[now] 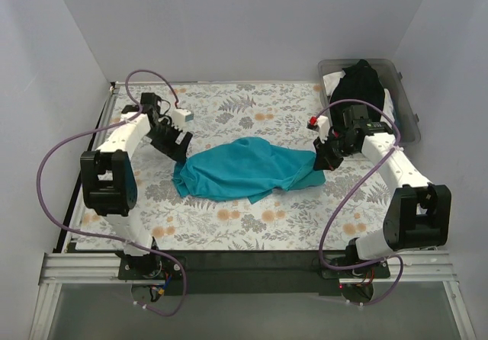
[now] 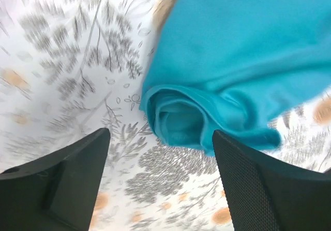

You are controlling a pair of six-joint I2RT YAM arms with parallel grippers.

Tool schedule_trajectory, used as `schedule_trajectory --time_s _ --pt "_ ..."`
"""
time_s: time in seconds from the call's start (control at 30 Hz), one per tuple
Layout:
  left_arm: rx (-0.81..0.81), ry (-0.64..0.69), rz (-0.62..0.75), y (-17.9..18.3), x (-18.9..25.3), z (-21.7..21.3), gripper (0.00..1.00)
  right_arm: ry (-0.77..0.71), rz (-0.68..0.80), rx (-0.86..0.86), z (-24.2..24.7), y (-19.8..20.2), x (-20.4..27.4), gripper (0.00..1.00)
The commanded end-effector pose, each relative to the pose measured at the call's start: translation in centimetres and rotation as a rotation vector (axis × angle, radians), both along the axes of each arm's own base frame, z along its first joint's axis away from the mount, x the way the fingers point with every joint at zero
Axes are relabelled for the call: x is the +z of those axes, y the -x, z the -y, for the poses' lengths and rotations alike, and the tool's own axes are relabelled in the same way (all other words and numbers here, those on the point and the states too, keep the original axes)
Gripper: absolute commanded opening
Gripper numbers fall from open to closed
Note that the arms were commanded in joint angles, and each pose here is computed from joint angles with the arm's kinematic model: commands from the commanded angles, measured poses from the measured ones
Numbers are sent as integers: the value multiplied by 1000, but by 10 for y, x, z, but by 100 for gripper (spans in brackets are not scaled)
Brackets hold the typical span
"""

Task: Fold and stack the t-shirts
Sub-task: Flatten the tshirt out

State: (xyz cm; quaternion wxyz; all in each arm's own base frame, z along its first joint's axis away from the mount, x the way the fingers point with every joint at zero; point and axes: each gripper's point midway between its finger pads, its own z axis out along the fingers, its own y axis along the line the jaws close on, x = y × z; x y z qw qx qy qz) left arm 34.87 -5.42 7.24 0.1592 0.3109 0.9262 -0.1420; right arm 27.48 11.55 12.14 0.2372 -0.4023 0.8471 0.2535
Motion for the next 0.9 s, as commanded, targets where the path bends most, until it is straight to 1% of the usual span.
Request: schedule_trajectory --time_s 0.0,0.07,0.1,0.17,0.2,0.27,0.3,0.33,0.4,0.43,0.53,0.57,0.63,0.67,0.7,0.73,0.77,0.83,0.87 --pt "-208 168 106 20 78 33 82 -68 76 3 -13 -7 30 1" --pt "-261 182 144 31 95 38 82 -72 74 1 -13 -5 30 1" --pt "-286 189 150 37 97 39 82 -74 69 3 -13 -4 29 1" --pt "-386 196 207 50 104 45 82 -71 62 1 -13 -3 27 1" --pt "-421 187 189 62 93 46 82 -70 57 5 -13 -2 25 1" --pt "-561 142 252 73 91 53 82 -69 48 5 -14 -1 23 1" --pt "-633 146 247 85 82 55 79 -70 48 8 -14 -1 23 1" --pt "-748 154 309 93 86 61 79 -70 45 10 -15 -1 22 1" --pt "-811 141 350 95 84 68 78 -71 45 11 -16 -1 23 1" --pt "-862 134 359 99 82 77 74 -70 45 10 -16 -2 23 1" --pt "-992 112 360 103 78 87 73 -69 32 8 -17 -1 20 1" --pt "-1021 112 335 106 73 88 72 -69 32 9 -17 -1 20 1" --pt "-1111 92 336 110 67 91 71 -67 29 12 -17 -1 19 1" --pt "-1139 85 324 116 61 90 69 -65 27 11 -16 -1 18 1" --pt "-1192 60 340 116 57 88 67 -65 26 10 -16 -1 18 1" --pt "-1226 48 348 119 54 88 66 -66 24 10 -17 -1 18 1" --pt "-1255 39 346 123 48 86 61 -67 21 12 -17 -1 17 1" --pt "-1322 0 359 124 43 82 55 -67 21 12 -17 -1 17 1" --pt "-1336 -11 361 124 41 79 54 -67 18 12 -17 -1 16 1"
